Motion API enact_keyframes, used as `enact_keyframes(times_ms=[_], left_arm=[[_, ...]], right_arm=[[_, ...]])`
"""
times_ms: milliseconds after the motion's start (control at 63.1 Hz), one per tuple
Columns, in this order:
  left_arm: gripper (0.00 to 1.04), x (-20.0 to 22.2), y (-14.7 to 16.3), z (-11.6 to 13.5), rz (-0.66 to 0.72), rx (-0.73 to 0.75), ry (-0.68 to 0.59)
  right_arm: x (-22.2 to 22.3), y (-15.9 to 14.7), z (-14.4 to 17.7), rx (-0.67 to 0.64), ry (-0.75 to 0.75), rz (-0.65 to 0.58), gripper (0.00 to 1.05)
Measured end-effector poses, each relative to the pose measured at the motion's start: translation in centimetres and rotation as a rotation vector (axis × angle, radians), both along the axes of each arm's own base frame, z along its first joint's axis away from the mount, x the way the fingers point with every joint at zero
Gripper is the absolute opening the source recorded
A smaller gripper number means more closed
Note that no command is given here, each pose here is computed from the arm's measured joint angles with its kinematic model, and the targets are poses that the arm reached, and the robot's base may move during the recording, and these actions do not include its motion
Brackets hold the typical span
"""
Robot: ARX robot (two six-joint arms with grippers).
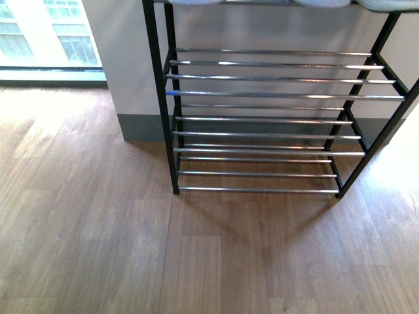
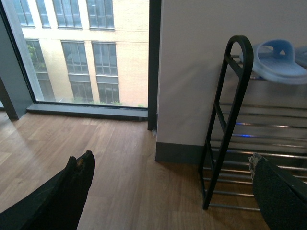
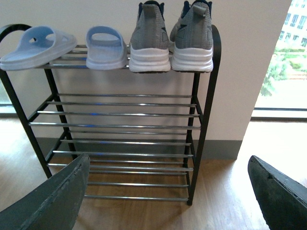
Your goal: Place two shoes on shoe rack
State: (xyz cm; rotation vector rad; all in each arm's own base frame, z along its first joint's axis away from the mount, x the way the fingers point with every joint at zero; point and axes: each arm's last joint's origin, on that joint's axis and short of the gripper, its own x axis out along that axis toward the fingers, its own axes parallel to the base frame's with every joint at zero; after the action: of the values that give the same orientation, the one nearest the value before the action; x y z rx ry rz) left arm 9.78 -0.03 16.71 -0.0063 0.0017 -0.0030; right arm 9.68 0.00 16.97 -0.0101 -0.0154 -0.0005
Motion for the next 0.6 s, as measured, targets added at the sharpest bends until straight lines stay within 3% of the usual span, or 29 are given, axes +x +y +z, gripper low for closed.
enact_keyframes(times_ms=[602], left_arm=[[0.95, 0.00, 0.00, 0.00, 0.000, 0.000, 0.000]], right_arm=[[-0.01, -0.01, -0.01, 0.000, 0.000, -0.003, 0.96]])
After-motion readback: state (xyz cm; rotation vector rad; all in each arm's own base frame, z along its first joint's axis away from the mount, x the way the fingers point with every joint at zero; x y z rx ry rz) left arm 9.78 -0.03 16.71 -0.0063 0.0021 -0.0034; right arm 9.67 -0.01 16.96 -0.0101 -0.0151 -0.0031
